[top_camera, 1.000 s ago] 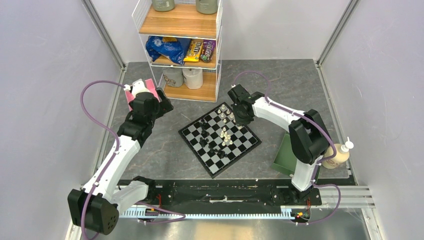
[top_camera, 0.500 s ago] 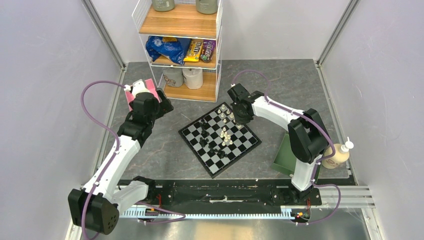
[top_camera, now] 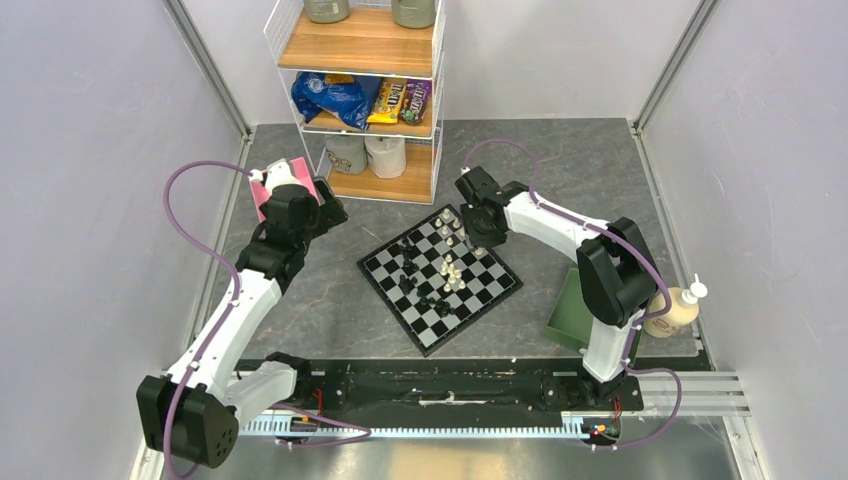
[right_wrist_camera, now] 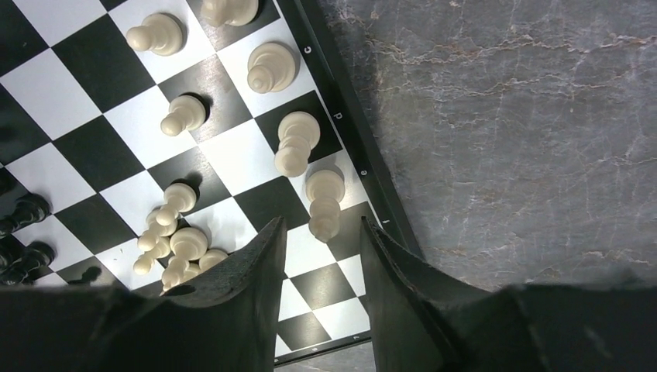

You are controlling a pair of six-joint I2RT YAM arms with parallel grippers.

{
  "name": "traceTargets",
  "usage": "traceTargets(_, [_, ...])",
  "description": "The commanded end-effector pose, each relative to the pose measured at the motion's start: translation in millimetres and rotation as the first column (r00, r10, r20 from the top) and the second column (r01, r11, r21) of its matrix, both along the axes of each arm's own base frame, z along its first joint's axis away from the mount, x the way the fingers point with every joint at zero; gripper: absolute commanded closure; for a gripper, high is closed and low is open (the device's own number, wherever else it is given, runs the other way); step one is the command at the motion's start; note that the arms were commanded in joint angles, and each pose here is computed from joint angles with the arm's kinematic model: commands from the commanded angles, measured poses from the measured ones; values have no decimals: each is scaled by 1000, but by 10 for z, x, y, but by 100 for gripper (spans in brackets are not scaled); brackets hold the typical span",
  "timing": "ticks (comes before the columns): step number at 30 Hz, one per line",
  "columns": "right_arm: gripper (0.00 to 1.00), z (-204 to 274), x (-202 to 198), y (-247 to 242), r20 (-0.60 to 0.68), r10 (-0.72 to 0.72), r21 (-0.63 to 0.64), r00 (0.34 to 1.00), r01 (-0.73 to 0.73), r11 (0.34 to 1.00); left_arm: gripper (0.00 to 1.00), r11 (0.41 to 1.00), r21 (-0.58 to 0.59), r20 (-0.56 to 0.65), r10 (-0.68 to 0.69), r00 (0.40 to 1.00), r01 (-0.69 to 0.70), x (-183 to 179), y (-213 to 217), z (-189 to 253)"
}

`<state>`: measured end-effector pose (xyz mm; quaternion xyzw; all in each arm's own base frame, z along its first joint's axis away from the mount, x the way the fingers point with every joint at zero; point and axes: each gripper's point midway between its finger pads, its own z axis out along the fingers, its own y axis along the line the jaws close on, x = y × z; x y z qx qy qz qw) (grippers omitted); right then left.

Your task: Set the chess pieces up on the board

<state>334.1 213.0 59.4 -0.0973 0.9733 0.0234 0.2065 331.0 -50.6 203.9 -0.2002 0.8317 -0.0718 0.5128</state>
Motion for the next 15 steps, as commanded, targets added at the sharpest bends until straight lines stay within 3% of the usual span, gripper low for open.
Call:
traceTargets(1, [52,481,94,20,110,-18,57,994,11,998,0,1000,7,38,-9,999,8,52,11,102])
traceTargets(8, [51,697,-195,167,140,-4,139,990,-16,990,0,1000,5,44,2,999,-2,34,32,112])
traceTargets(15, [53,542,-443,563,91,66,192,994,-82,978,0,1000,3,39,-5,999,5,40,18,92])
